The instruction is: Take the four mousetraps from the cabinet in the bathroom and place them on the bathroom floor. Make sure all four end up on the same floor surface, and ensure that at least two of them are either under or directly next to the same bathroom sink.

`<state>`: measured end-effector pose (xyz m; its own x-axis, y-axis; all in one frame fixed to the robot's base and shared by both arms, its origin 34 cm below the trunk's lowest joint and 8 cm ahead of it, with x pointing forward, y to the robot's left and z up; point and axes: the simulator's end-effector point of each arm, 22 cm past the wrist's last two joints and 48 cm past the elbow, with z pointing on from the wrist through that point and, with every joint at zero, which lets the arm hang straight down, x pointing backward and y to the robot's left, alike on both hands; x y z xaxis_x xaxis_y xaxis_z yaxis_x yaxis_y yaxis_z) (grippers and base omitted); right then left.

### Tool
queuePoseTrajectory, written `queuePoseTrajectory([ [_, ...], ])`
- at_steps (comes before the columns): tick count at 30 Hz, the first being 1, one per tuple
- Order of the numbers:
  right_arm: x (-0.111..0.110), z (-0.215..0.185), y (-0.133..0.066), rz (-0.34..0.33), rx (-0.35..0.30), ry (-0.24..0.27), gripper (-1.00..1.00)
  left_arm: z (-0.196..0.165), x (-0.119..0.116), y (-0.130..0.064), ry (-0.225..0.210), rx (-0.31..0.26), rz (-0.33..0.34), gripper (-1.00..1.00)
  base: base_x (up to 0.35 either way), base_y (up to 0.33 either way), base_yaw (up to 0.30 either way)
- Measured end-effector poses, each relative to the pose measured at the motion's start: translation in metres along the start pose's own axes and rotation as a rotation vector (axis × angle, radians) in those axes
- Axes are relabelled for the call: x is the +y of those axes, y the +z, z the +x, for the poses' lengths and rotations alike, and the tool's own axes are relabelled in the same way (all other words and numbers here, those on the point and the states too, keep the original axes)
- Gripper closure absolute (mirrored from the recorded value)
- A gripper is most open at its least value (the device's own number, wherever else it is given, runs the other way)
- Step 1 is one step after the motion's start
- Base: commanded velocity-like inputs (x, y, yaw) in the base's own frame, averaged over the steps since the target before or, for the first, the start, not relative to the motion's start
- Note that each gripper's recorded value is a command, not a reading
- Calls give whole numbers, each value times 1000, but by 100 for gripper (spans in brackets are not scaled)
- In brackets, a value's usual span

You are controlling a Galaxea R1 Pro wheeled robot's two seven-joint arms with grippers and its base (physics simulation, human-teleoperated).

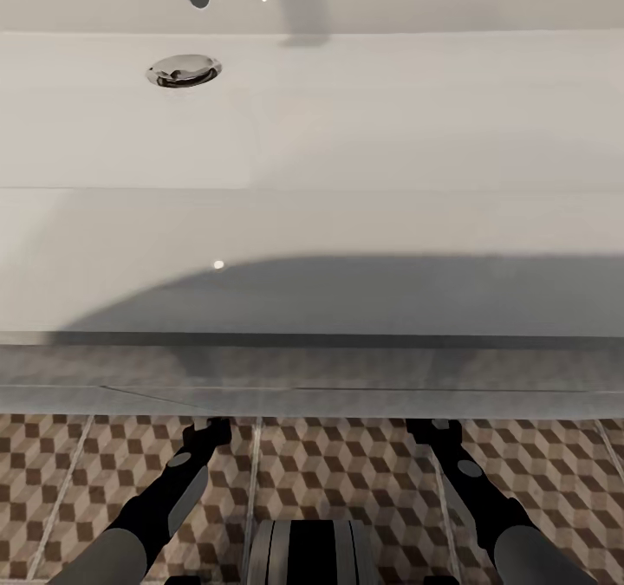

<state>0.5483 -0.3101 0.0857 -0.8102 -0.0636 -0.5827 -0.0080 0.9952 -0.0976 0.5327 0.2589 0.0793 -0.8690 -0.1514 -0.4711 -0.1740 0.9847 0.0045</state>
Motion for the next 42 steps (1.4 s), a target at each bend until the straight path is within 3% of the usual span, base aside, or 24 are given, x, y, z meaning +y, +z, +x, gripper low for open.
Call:
queuePoseTrajectory([
  [12,-1,1,0,4,2,8,100,-1,-8,0,0,-4,30,100,0,0,0],
  [16,-9,2,0,27,4,58,100,-1,-9,0,0,-4,31,100,0,0,0],
  [20,-12,2,0,35,4,77,100,-1,-9,0,0,-4,31,100,0,0,0],
  [39,-11,1,0,30,3,79,100,-26,-17,-2,-3,-52,47,100,0,0,0],
  [42,-10,2,0,26,4,80,100,-27,-18,-2,16,-59,48,100,0,0,0],
])
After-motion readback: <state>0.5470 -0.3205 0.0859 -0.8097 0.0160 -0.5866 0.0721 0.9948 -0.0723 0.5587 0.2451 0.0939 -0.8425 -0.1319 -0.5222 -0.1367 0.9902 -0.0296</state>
